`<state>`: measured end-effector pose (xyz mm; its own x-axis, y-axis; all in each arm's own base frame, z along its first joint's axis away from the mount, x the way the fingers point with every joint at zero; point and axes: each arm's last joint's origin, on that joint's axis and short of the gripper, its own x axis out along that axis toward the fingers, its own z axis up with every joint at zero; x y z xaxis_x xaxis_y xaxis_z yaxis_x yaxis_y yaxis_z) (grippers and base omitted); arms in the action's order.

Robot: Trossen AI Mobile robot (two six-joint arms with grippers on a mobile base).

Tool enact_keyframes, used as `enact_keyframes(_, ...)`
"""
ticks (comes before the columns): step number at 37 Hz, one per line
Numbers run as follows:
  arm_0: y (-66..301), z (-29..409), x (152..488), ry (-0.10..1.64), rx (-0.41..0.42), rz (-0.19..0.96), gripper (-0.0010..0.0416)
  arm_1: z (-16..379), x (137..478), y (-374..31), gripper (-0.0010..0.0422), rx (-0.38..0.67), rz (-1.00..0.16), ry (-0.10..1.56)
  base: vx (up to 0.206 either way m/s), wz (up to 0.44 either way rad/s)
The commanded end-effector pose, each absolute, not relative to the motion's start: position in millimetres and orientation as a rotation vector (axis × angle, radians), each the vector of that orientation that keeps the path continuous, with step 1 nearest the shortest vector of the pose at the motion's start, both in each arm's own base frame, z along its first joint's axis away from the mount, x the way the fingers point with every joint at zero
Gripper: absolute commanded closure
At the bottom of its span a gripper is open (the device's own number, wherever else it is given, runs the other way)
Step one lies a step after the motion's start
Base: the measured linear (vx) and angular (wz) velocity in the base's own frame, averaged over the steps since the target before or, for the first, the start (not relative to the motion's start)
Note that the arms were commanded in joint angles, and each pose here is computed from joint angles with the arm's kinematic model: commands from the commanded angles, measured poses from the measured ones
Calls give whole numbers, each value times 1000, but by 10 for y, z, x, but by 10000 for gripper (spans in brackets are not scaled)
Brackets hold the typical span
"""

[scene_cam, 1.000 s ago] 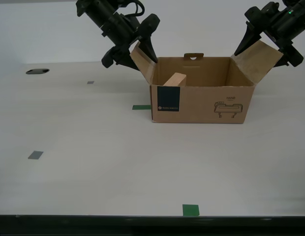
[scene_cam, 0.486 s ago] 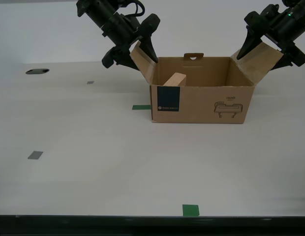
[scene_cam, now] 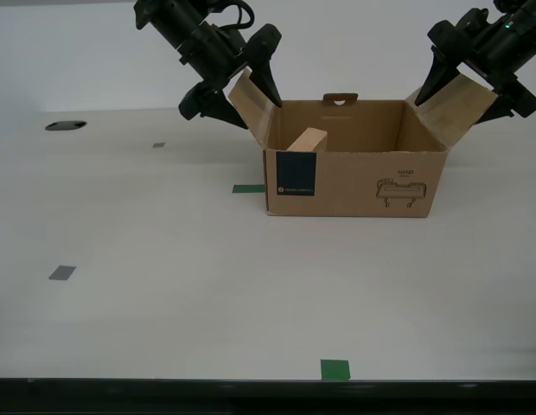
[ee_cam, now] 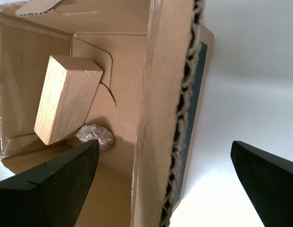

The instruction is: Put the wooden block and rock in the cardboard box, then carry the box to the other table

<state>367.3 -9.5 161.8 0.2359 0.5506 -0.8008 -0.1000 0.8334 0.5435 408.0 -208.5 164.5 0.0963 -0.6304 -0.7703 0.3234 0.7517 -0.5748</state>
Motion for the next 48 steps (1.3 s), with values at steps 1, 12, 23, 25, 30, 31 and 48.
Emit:
enact_keyframes(1,-92,1620,3672,1263,420,466,19,1646,4079,-2088,69,-290,-721,1294,0,0)
enact_keyframes(12,-49,1620,3671,1268,414,475,21,1646,4078,-2090,124,-313,-702,1306,0,0)
enact_keyframes(23,-11,1620,3671,1273,414,480,121,1646,4079,-2092,240,-313,-702,1305,0,0)
enact_keyframes(25,-7,1620,3670,1275,416,481,150,1646,4079,-2092,257,-313,-702,1305,0,0)
enact_keyframes(30,8,1625,3666,1272,437,510,227,1647,4080,-2092,296,-321,-696,1307,0,0)
enact_keyframes(31,8,1625,3666,1272,438,511,245,1647,4080,-2092,305,-321,-696,1307,0,0)
enact_keyframes(48,19,1623,3660,1284,454,502,406,1651,4087,-2096,413,-334,-689,1304,0,0)
